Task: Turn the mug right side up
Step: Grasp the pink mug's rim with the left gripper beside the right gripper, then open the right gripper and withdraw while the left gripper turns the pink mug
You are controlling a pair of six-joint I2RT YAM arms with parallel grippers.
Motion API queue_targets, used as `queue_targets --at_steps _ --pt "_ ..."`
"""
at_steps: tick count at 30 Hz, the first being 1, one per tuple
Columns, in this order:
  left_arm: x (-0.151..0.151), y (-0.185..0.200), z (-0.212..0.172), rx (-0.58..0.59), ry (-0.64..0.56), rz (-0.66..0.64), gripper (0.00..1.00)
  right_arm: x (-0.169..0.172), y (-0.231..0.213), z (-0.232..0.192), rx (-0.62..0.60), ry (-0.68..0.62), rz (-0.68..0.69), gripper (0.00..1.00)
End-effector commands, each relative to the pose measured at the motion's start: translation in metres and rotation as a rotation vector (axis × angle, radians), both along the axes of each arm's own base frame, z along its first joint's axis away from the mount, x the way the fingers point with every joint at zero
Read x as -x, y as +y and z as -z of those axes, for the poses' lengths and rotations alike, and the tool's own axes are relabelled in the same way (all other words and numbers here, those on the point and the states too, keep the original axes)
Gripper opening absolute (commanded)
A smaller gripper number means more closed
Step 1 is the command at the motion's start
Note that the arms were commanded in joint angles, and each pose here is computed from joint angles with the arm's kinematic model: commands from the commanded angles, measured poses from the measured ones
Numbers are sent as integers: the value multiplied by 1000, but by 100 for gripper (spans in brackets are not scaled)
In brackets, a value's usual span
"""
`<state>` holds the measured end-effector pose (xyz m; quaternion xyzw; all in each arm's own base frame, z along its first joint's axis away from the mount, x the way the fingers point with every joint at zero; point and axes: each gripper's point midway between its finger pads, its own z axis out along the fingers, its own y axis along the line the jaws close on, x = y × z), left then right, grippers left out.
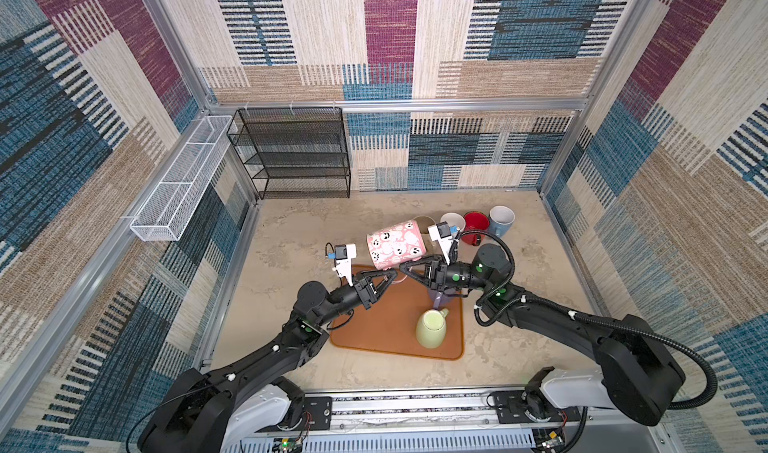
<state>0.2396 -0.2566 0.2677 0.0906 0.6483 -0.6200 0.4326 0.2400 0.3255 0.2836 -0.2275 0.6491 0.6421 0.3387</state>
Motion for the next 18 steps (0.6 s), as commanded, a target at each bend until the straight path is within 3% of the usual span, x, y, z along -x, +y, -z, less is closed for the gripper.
queue_targets --at_steps 1,7,13,18 --pt "5 5 -23 59 -85 -11 0 5 2 -4 -5 -44 -29 23" --pt "6 10 -12 33 -72 -34 0 4 -1 4 20 -40 -22 51" --pt "0 17 6 -23 -28 -80 0 0 -9 10 65 -57 24 69" --pt "-9 22 20 -91 13 -119 0 -6 -21 11 108 -79 78 77"
